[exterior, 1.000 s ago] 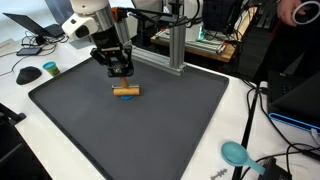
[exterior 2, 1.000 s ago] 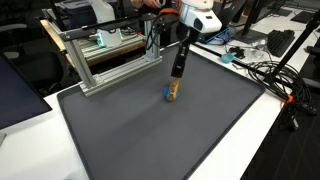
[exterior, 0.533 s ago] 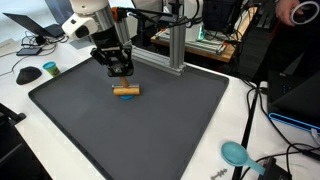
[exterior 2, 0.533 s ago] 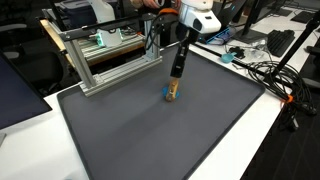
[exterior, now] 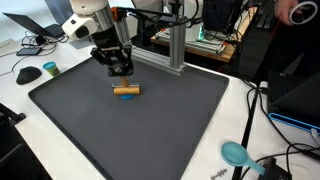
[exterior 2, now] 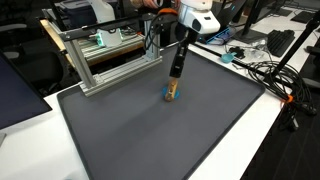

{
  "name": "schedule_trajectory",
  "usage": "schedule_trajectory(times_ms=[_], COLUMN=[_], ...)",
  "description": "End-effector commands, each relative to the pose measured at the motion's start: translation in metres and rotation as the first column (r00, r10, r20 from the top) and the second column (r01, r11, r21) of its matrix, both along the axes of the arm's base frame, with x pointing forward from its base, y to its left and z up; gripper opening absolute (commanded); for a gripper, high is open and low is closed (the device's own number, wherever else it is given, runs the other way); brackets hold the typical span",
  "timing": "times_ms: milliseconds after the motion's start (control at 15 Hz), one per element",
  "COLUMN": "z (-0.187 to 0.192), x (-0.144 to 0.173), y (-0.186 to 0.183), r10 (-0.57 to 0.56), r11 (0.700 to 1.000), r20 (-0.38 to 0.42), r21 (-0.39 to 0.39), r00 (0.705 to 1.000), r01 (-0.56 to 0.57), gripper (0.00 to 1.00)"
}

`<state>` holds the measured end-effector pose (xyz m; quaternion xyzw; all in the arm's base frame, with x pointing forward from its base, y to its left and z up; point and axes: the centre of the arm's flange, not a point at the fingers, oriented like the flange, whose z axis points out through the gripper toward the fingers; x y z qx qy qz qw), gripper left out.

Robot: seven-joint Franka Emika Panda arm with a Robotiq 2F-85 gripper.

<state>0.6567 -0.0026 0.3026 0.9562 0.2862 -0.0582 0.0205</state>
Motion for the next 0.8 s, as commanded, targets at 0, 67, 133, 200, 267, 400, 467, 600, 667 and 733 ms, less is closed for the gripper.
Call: schedule_trajectory(times_ms=[0,67,133,200,267,400,467,600,667,733], z=[-0.0698,-0.0699,-0.0699,-0.0700,-0.0700,-0.0701,-0.0701,-0.0702,-0.0703,-0.0704], x=[-0.0239,-0.0241,-0.0244,-0.0245,-0.0248,-0.0253,-0.0255,-0.0260,-0.0261,-0.0263], y=[-0.0143,-0.0146,-0.0147,-0.0149,-0.0152,-0.0157,-0.0160,-0.0165,-0.0166,-0.0168], r10=[-0.021,-0.022,-0.022,-0.022,-0.021,-0.020,-0.020,-0.019,-0.019,-0.019], r11=[1.000,1.000,1.000,1.000,1.000,1.000,1.000,1.000,1.000,1.000], r20=[-0.149,-0.150,-0.151,-0.152,-0.154,-0.156,-0.157,-0.160,-0.161,-0.162], r21=[-0.010,-0.012,-0.012,-0.012,-0.011,-0.012,-0.012,-0.012,-0.012,-0.012], r00=[0.989,0.988,0.988,0.988,0.988,0.988,0.987,0.987,0.987,0.987], r01=[0.020,0.021,0.020,0.020,0.020,0.019,0.019,0.017,0.017,0.017], gripper=[0.23,0.23,0.23,0.23,0.23,0.23,0.23,0.23,0.23,0.23])
